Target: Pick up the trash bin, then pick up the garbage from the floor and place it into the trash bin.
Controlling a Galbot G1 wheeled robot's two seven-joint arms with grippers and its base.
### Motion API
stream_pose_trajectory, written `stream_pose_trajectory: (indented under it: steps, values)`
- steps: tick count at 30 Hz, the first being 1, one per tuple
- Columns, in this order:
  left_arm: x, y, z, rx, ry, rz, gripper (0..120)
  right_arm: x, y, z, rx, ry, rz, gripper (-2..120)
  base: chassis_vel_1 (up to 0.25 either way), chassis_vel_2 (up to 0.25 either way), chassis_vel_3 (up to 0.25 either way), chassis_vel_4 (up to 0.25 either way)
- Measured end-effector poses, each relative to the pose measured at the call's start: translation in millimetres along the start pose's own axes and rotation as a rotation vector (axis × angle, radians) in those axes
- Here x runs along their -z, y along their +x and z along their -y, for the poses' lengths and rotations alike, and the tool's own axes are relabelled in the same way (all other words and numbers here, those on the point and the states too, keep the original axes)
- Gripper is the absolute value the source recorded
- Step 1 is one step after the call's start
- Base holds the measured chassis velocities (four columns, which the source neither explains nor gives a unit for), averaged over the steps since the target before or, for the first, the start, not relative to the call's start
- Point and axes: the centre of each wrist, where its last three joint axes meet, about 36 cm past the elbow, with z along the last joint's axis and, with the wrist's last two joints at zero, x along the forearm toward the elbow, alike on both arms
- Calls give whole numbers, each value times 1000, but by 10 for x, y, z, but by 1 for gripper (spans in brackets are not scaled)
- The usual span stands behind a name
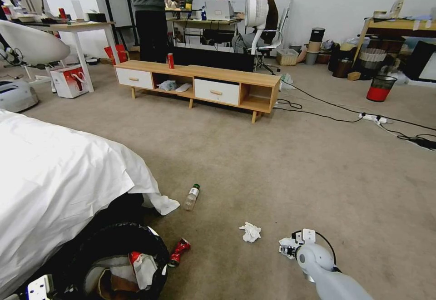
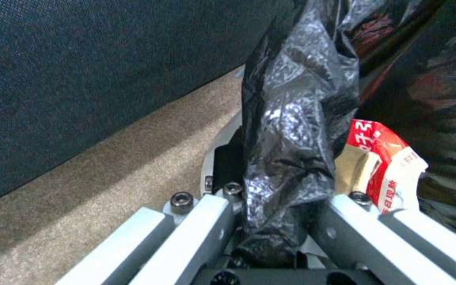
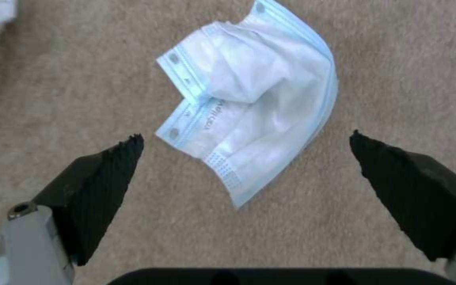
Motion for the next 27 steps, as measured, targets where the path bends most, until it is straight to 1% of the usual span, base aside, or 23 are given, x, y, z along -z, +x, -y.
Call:
stream_pose_trajectory:
  steps: [2,4,7,18,20,24,27]
  values:
    - [6,-4,-7,0,-3,0,1,-24,-57,-21,-2,-1,-3,99,0,0,0,0]
    - [10,-28,-30,3,-4,-1,1,-77,-222,-18,-21,1,-3,99,0,0,0,0]
    - [-3,-51,-21,0,1,-4,1,-72,-271,-8,-28,2,3,99,0,0,0,0]
    - [1,-64,-17,-2,0,-2,1,16,-285,18,-33,-7,51,96,0,0,0,0]
    - [0,-66,-13,-3,0,-2,1,34,-287,-1,-31,-8,57,95,0,0,0,0]
    - [-5,-67,-14,-4,-1,-4,1,-14,-330,-63,-25,4,66,86,0,0,0,0]
    - [-6,-66,-16,-4,-1,-5,1,-32,-348,-72,-25,6,64,85,0,0,0,0]
